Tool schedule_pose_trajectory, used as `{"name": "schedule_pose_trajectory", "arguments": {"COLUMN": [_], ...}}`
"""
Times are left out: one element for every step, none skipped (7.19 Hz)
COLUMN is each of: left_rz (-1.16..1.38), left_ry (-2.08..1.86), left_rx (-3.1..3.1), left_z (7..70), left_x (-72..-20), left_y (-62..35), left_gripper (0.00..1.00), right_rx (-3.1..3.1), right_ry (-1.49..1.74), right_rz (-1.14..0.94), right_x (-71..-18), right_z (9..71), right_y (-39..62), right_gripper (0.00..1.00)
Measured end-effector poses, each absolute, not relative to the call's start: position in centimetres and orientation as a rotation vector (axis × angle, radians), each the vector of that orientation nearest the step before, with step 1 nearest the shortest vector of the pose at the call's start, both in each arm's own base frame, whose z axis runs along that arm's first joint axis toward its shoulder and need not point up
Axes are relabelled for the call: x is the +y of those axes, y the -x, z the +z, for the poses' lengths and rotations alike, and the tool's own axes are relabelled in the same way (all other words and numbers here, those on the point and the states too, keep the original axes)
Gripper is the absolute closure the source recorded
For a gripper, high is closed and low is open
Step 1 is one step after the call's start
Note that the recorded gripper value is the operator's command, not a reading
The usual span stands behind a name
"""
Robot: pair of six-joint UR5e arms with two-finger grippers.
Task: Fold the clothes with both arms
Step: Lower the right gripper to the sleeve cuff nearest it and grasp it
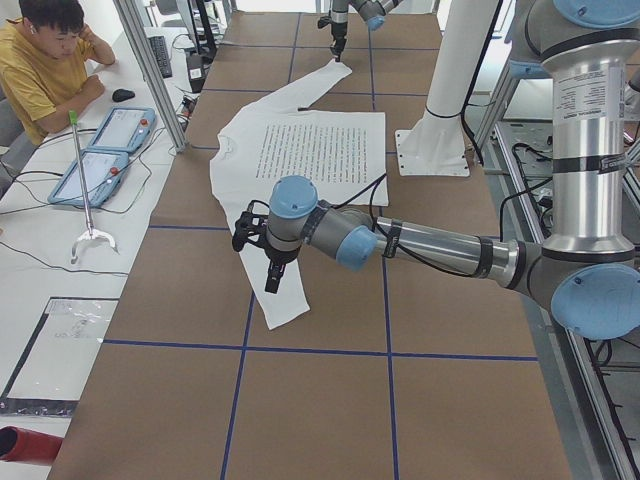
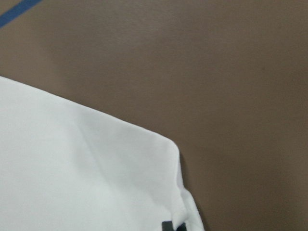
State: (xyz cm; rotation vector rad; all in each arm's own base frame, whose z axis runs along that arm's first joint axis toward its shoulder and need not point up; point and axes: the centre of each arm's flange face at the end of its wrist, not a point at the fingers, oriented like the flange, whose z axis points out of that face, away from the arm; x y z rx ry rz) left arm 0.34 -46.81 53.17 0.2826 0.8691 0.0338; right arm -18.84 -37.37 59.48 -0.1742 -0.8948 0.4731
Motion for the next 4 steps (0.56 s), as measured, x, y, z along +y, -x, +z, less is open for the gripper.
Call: {"name": "schedule_pose_trajectory", "arguments": {"left_rz": [0.035, 0.036, 0.038, 0.043], "left_ry": [-0.285, -0.287, -0.291, -0.295], "left_rx": [0.87, 0.871, 0.872, 0.883], "left_z": [53.0, 53.0, 52.7, 52.3], "left_x": [-46.8, -46.8, -46.7, -46.7], "left_y": [-0.3, -0.3, -0.3, -0.4], "left_gripper": [0.01, 0.01, 0.01, 0.01], "right_rx": [-0.91, -0.918, -0.917, -0.911], "right_ry": [0.179, 0.191, 0.213, 0.233], "right_rz": [0.497, 0.529, 0.567, 0.594], "right_x": [-39.1, -42.2, -45.8, -48.8], "right_z": [55.1, 49.1, 41.8, 34.8], "right_y": [20.1, 22.4, 25.7, 29.0], "right_gripper": [1.0, 1.0, 1.0, 1.0]}}
